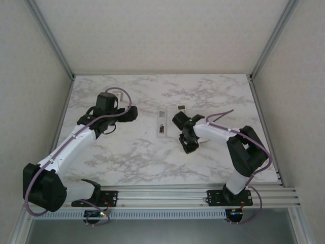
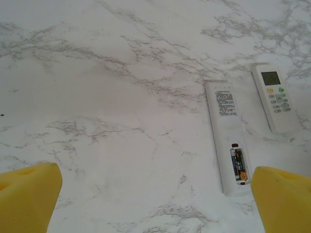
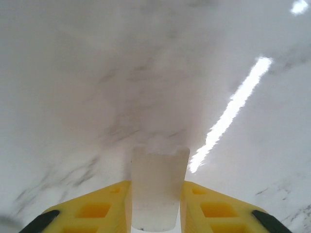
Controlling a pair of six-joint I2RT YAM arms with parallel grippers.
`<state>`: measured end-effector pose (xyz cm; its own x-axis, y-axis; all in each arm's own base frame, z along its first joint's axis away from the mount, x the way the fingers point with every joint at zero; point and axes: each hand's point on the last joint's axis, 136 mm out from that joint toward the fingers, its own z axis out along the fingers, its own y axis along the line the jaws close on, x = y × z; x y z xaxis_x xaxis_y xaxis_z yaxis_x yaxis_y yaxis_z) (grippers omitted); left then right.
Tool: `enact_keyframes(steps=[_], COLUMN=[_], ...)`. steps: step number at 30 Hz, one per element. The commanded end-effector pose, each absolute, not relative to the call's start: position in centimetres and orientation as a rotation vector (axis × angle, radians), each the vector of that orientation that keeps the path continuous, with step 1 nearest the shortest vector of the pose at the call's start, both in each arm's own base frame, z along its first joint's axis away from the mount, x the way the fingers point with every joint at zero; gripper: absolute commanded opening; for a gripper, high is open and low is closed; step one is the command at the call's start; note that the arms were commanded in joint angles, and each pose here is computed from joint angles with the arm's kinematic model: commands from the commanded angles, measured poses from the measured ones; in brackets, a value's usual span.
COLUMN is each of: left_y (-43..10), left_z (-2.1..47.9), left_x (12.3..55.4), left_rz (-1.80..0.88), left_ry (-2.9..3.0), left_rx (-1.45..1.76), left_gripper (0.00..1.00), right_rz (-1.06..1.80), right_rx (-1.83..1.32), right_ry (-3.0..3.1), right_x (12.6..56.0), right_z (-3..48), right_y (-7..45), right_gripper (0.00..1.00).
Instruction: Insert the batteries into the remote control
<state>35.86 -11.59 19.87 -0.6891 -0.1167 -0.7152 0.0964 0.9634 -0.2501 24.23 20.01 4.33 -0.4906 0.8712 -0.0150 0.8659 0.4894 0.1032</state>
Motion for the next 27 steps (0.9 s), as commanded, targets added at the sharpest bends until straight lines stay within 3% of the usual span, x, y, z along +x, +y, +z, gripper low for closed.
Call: enact_keyframes(steps=[1, 8, 13, 27], left_y=[-11.7, -11.6, -10.6, -8.7], left_z=[21.3, 21.5, 21.4, 20.5], left_x=[35.9, 36.2, 35.9, 35.3], left_rz=[-0.335, -0.334, -0.299, -0.267], left_ry=[2.269, 2.265, 2.267, 2.253], left_rx=[0.000, -0.012, -0.094, -0.188], left_gripper=[1.00, 0.99, 1.00, 1.00], right_rz=[0.108, 0.233, 0.255, 0.054], right_rx=[1.176, 0.666, 0.326, 0.022], right_ry=[2.659, 2.624, 2.628, 2.807], right_x=[27.0, 33.1, 35.8, 36.5], right_z=[8.8, 13.8, 14.6, 8.9], right_y=[19.5, 24.5, 29.8, 33.5], right_gripper=[0.28, 0.27, 0.27, 0.24])
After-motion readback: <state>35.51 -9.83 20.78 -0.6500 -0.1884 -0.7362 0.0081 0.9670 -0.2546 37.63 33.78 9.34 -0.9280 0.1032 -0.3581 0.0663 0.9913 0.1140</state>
